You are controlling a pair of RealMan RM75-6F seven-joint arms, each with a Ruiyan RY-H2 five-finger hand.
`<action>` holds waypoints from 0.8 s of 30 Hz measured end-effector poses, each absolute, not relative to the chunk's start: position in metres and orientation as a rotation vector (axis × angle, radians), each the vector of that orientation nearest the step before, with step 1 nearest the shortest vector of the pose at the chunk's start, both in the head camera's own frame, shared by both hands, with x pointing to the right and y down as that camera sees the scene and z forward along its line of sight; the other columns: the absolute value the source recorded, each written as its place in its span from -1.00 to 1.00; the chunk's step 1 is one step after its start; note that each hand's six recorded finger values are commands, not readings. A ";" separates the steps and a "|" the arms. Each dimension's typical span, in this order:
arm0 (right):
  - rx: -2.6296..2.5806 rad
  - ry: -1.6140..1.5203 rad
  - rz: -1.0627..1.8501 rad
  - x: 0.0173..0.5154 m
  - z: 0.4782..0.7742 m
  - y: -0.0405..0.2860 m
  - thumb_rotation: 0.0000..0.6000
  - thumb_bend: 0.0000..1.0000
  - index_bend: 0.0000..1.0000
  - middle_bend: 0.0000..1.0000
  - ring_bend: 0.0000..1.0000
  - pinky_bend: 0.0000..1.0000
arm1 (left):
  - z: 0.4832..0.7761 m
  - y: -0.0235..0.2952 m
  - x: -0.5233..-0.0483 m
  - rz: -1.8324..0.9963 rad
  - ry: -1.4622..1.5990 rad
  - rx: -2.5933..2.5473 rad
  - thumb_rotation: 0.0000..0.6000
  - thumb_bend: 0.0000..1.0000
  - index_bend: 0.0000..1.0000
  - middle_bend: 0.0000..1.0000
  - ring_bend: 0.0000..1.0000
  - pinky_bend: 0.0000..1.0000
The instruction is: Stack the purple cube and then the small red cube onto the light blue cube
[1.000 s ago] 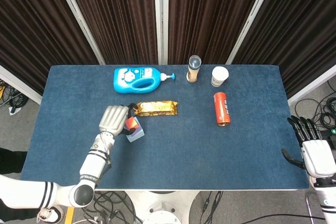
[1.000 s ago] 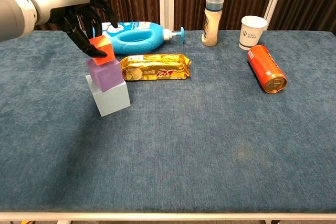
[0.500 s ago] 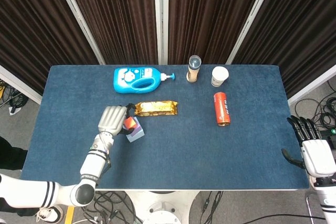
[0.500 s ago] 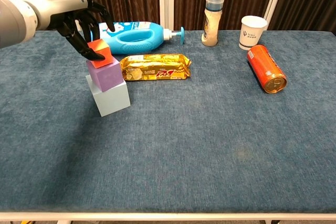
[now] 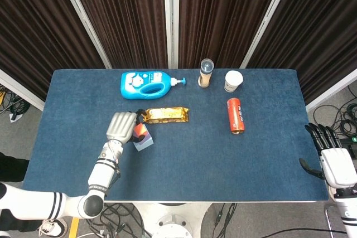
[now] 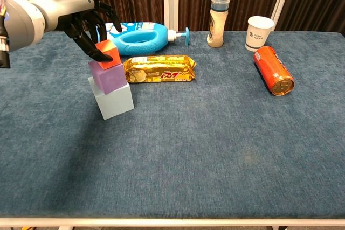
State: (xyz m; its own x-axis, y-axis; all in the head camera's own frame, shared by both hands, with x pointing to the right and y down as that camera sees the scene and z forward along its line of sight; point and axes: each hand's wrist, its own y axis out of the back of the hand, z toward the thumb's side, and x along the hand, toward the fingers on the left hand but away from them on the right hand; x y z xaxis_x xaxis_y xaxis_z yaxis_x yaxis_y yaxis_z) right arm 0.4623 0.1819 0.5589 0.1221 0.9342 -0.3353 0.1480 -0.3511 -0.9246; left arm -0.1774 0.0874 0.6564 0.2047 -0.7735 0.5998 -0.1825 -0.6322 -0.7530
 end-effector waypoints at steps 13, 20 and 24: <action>-1.654 -1.068 1.311 0.463 0.560 0.182 1.00 -0.60 -0.96 -0.88 -1.00 -1.00 | 0.660 0.092 -0.181 -1.463 0.854 -1.987 1.00 -0.64 -0.54 -0.17 -0.37 -0.28; -1.661 -1.073 1.305 0.463 0.557 0.182 1.00 -0.60 -0.96 -0.88 -1.00 -1.00 | 0.650 0.092 -0.192 -1.503 0.823 -2.004 1.00 -0.77 -0.65 -0.44 -0.58 -0.49; -1.666 -1.078 1.297 0.464 0.555 0.183 1.00 -0.60 -0.96 -0.88 -1.00 -1.00 | 0.640 0.096 -0.211 -1.545 0.788 -1.972 1.00 -0.78 -0.65 -0.59 -0.66 -0.54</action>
State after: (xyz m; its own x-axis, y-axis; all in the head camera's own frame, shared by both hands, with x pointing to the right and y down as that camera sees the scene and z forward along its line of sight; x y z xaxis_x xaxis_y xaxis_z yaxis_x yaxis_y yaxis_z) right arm 0.4638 0.1831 0.5551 0.1307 0.9300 -0.3435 0.1679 -0.3623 -0.9168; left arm -0.2114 0.0959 0.6403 0.1849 -0.7112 0.6782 -0.1312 -0.7018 -0.7002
